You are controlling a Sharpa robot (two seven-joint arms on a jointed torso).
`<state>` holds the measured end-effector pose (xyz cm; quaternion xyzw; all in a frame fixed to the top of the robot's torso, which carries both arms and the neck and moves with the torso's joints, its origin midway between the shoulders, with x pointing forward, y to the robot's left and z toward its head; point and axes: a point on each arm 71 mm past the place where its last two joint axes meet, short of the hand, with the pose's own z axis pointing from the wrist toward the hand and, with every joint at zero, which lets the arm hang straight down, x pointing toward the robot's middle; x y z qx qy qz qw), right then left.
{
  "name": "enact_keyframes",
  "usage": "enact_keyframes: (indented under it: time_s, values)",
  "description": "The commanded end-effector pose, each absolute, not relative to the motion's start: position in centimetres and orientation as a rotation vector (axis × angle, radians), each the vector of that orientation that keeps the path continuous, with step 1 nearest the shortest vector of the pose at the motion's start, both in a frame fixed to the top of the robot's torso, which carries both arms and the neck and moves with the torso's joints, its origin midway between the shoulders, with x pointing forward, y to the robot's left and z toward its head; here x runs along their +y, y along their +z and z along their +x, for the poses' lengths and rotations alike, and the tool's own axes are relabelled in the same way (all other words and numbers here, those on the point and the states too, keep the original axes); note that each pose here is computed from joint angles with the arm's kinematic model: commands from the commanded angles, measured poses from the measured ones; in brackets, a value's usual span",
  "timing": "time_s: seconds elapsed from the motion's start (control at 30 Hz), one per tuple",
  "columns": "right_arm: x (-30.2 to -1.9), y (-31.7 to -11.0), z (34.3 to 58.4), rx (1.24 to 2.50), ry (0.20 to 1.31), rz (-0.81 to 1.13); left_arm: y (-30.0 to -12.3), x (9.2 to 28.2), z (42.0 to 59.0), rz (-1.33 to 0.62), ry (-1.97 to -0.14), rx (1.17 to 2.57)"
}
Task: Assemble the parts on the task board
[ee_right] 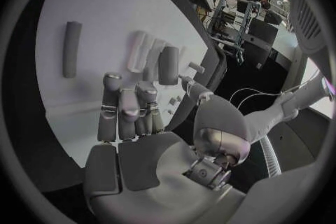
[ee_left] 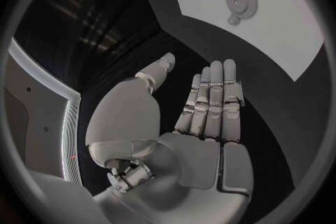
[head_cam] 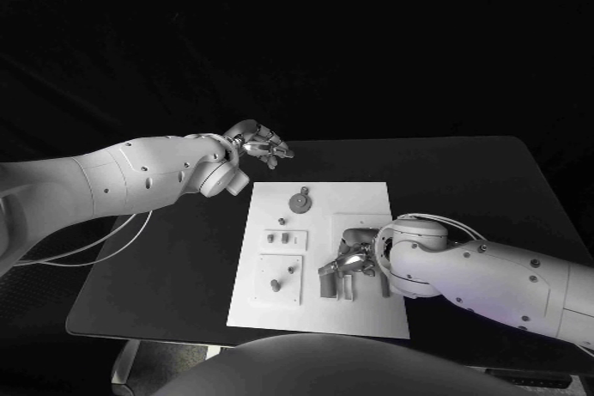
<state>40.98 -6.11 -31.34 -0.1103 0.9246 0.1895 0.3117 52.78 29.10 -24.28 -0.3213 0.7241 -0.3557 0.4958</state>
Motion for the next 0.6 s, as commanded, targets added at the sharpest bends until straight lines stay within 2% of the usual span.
enact_keyframes:
  time_s: [0.03, 0.6]
  values:
    - [-5.9, -31.6, 40.8, 2.423, 0.445, -0.367, -24.3, 28.8, 52.8, -0.768, -0.874, 1.77]
    - [-4.5, -31.8, 40.3, 2.398, 0.422, -0.458, -24.3, 28.7, 52.8, -0.764, -0.869, 1.781]
